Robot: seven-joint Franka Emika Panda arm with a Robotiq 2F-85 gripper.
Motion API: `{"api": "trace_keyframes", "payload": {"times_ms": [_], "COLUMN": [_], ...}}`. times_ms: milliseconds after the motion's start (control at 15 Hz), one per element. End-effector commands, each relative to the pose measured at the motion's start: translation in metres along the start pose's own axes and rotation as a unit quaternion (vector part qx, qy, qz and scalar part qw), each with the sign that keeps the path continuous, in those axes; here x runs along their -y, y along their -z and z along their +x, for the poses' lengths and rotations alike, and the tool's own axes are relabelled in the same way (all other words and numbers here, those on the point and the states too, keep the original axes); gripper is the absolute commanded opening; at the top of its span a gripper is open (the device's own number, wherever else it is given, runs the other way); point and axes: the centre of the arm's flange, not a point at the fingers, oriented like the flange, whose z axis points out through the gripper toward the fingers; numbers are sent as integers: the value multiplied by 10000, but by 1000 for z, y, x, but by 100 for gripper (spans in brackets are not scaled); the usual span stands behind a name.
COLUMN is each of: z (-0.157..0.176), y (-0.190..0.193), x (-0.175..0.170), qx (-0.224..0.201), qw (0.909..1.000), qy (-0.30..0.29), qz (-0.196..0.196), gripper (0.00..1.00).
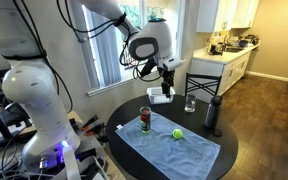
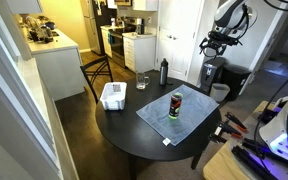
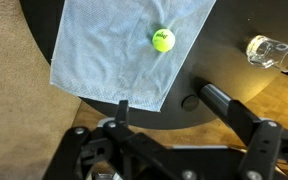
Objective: Shift the tennis ball to the canister
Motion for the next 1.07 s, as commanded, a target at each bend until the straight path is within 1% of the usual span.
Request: {"api": "trace_keyframes", "payload": {"times_ms": [0,67,200,333,400,467,600,800,867,1000], "z": [28,34,48,57,61,65,73,85,88,92], "y": [-7,-9,-22,-42,-58,-69,-100,-147,-159,-182], "x": [20,25,38,46,49,51,51,49,49,49], "qx": [248,387,747,1142,1317,1413,1552,1616,1645,1647], "qw": [9986,9976,9943,9884,9842,9808,9732,9635,9609,9588], "qy": [-470,-567,-728,-879,-984,-1079,-1304,-1586,-1635,-1665], "qz": [-31,-55,-221,-480,-665,-804,-1084,-1430,-1510,-1606], "gripper": [100,100,100,100,100,100,100,100,100,100]}}
